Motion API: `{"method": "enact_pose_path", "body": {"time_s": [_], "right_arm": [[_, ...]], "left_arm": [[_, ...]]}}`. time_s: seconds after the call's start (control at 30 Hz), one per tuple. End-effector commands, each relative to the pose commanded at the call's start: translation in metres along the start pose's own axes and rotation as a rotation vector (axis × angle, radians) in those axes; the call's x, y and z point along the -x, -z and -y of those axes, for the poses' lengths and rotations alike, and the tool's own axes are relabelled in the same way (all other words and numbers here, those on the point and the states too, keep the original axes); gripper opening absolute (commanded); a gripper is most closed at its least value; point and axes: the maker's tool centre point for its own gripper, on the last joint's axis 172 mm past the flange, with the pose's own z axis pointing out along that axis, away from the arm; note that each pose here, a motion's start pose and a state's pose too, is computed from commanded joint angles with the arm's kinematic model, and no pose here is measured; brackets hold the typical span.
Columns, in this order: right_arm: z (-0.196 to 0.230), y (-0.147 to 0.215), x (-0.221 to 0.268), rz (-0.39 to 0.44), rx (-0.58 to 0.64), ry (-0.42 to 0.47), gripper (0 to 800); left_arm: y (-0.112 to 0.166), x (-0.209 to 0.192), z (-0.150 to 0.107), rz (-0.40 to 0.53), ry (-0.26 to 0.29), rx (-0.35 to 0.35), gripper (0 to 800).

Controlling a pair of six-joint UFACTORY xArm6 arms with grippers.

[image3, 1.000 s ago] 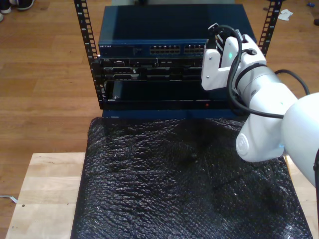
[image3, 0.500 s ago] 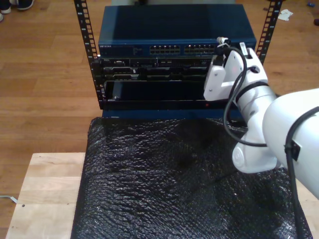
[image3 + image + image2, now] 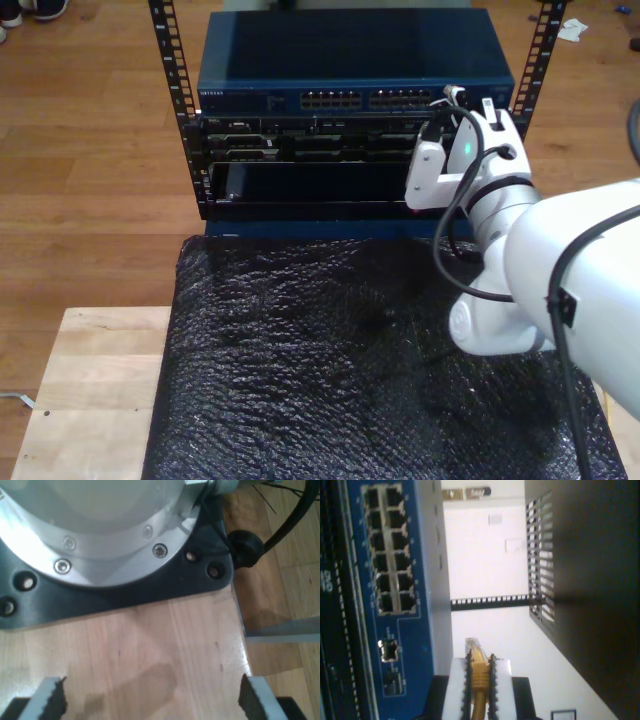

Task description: Grab the cable and plug it in

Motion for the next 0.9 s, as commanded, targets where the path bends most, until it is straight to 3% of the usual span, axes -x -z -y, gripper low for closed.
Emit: {"method": "enact_pose_path", "body": {"time_s": [0.33, 0.9], "right_arm": [[0.008, -0.009, 0.002, 0.075, 0.012, -0.011, 0], [0.034, -0.013, -0.002, 0.087, -0.008, -0.007, 0]], "left_arm": [[0.0, 0.0, 0.0, -0.002, 0.0, 0.0, 800], [0.0, 0.0, 0.0, 0.0, 0.0, 0.0, 800]]}}
